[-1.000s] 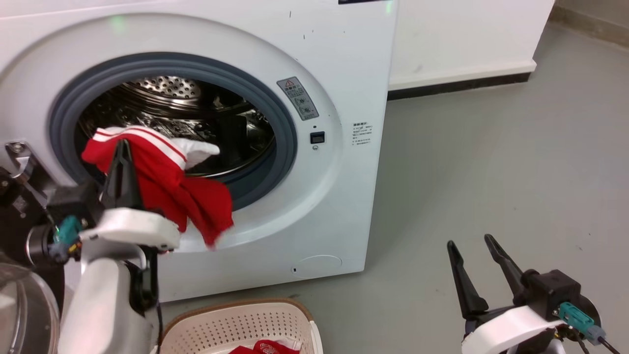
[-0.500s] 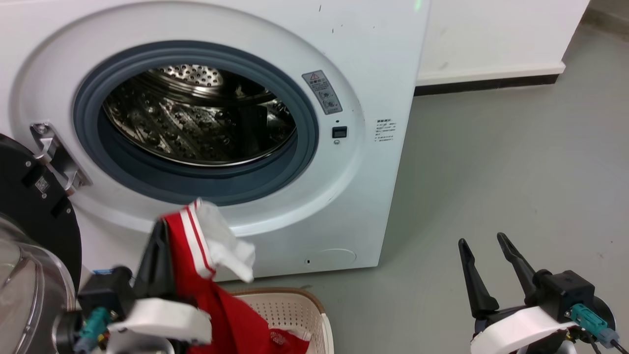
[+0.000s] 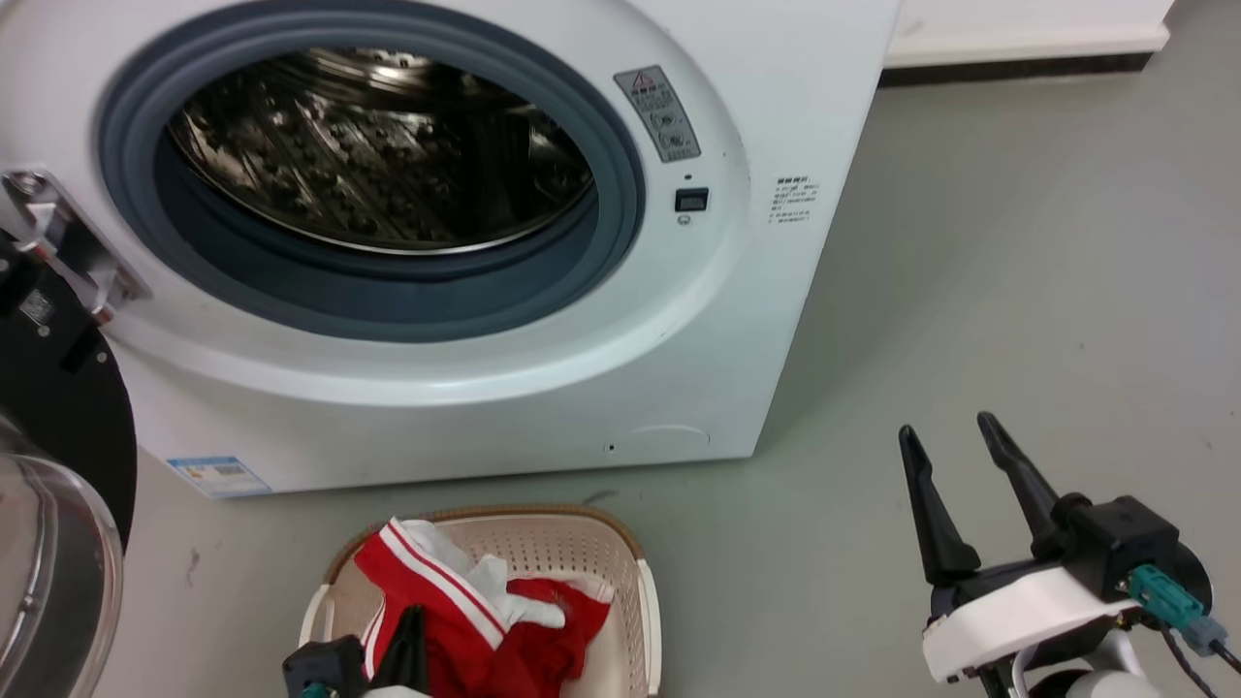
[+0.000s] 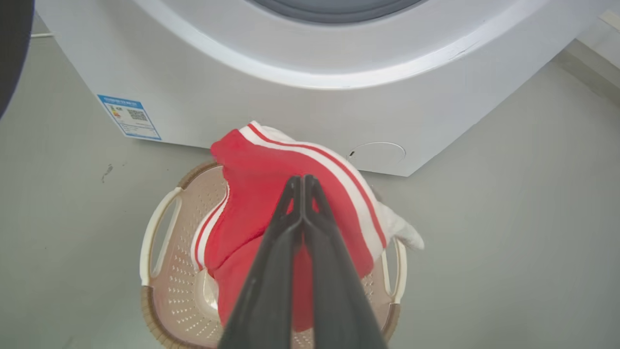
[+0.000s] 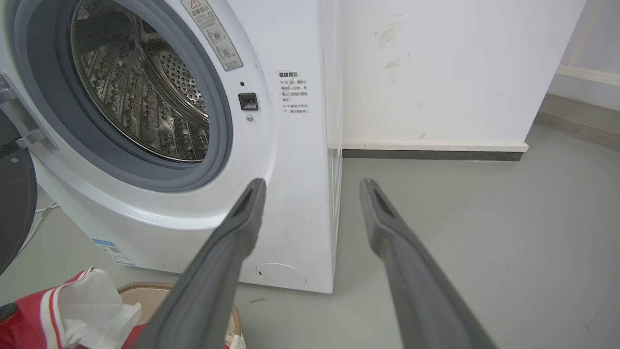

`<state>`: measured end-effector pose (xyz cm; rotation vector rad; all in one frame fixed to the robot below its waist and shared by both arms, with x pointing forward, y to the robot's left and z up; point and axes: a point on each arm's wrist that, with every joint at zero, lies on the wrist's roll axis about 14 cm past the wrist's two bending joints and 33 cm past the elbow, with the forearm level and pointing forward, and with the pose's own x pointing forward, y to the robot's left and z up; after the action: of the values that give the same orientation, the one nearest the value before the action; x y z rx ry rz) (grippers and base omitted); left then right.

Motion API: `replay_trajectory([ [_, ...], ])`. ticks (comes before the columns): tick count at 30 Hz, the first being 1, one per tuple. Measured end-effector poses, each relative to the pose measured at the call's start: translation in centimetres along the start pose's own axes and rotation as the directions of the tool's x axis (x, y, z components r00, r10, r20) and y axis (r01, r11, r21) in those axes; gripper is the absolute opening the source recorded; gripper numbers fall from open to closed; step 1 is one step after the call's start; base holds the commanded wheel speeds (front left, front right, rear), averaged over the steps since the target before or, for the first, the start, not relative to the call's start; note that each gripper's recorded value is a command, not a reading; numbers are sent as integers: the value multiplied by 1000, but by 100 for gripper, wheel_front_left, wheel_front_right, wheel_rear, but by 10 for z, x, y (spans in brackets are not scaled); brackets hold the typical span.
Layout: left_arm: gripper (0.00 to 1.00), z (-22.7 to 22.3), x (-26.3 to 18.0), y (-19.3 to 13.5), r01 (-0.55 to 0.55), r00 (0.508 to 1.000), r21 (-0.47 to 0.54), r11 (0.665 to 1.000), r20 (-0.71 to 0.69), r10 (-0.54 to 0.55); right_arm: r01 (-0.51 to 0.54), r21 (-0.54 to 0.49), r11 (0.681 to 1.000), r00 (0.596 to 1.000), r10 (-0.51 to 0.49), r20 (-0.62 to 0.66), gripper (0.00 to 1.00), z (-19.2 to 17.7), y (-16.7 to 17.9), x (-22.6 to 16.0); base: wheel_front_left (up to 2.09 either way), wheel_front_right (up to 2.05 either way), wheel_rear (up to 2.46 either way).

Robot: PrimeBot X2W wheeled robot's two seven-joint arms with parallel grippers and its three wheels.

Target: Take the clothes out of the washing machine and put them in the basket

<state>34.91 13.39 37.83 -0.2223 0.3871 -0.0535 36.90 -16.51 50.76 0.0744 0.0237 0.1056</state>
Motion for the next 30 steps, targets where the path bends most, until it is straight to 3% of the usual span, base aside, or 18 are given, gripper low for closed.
replay_trajectory([
  [13,0,-87,52,22,-79,952,-14,997,-299,72,-4,7,1000,998,5,-65,100,-33,-5,39,0,0,0],
  [21,0,-117,87,57,-157,905,48,986,-393,163,6,11,1000,993,-5,-114,100,-63,-14,63,0,0,0],
  [30,0,-169,114,67,-164,842,75,984,-509,179,33,7,999,976,-30,-214,100,-116,-29,77,0,0,0],
])
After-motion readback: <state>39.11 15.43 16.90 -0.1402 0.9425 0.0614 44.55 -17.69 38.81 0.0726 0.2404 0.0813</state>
